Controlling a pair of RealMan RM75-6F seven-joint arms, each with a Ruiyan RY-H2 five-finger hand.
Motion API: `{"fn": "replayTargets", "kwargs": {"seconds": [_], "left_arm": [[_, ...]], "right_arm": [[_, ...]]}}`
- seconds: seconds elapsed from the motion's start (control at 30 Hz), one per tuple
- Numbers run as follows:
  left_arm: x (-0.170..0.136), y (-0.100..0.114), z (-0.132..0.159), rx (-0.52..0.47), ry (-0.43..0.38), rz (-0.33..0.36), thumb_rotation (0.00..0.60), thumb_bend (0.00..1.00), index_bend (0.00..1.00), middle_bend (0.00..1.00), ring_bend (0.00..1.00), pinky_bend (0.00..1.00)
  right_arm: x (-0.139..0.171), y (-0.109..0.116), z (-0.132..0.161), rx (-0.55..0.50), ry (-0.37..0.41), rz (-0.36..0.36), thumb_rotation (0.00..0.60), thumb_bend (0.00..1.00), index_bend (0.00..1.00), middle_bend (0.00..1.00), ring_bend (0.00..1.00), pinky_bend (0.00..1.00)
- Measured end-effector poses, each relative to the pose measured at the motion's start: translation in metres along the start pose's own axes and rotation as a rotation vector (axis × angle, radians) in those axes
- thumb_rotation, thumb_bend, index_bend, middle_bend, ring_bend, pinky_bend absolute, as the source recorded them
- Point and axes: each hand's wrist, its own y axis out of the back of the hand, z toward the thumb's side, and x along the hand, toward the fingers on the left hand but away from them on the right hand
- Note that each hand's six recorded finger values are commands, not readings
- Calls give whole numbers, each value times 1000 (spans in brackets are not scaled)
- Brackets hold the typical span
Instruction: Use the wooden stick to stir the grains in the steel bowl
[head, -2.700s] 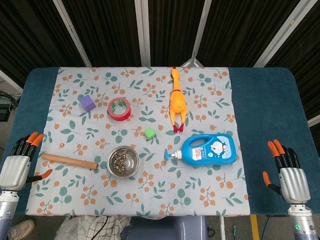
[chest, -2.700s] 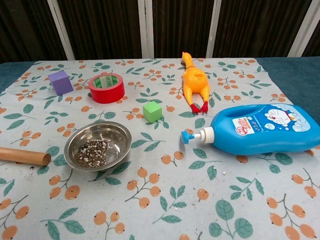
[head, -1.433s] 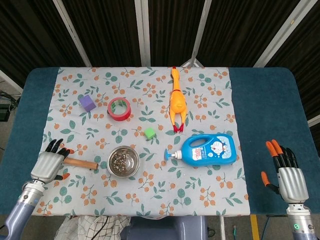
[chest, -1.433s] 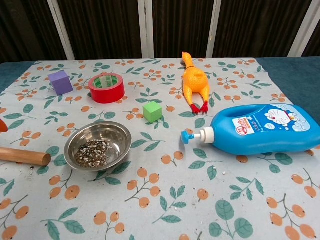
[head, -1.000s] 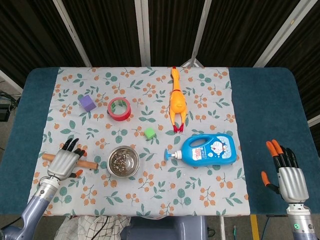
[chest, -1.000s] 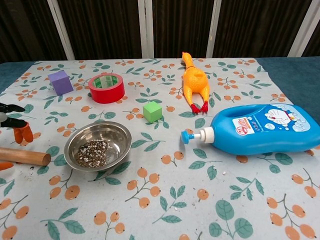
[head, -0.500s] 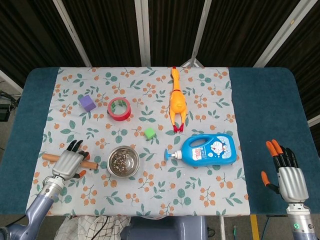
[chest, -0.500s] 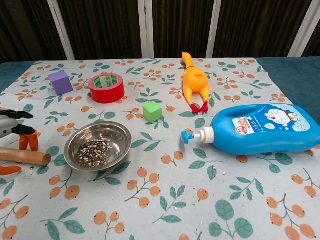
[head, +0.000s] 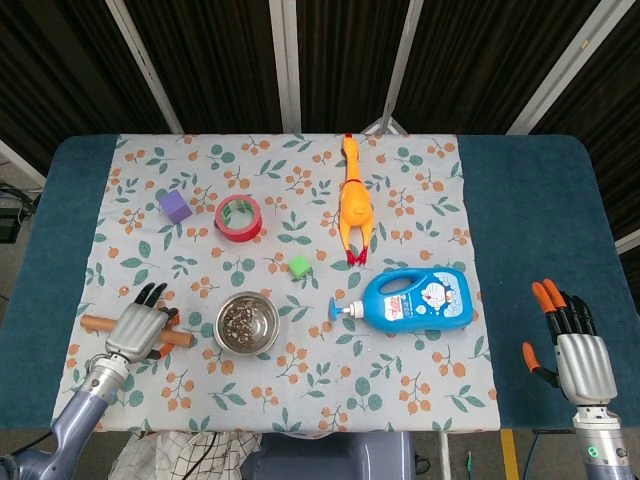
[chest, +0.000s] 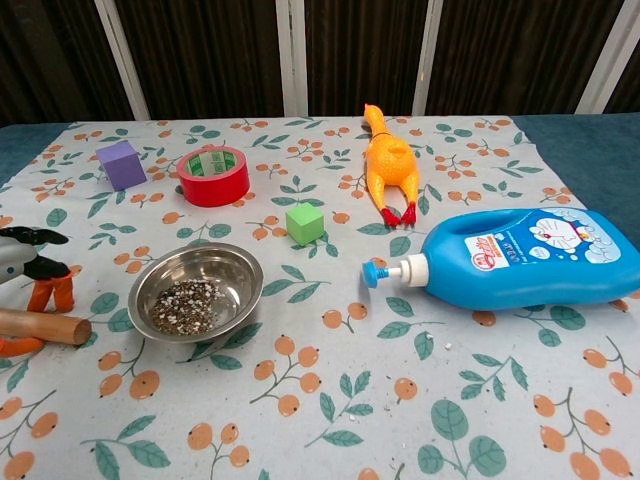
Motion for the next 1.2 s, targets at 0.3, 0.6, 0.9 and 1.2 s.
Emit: {"fn": "replayTargets", "kwargs": {"seconds": [0.3,0.6,0.9,1.2], "left_arm": [[0,0,2,-16,-8,11,600,852,535,640,119,0],[-2,10,6,-54,-28,64,600,908,564,668,136,0],[-3,29,7,-105,-35,133,600,994,576,689,162,0],[-2,55,3,-187,-24,234,600,1000,554,727,191,0]], "right_arm": [[0,0,0,1,-1,1,600,448,0,0,0,0],[0,0,0,0,0,1,600,448,0,0,0,0],[0,0,0,1,0,1,600,448,0,0,0,0],[0,0,0,1,-2,1,600,448,0,0,0,0]]}}
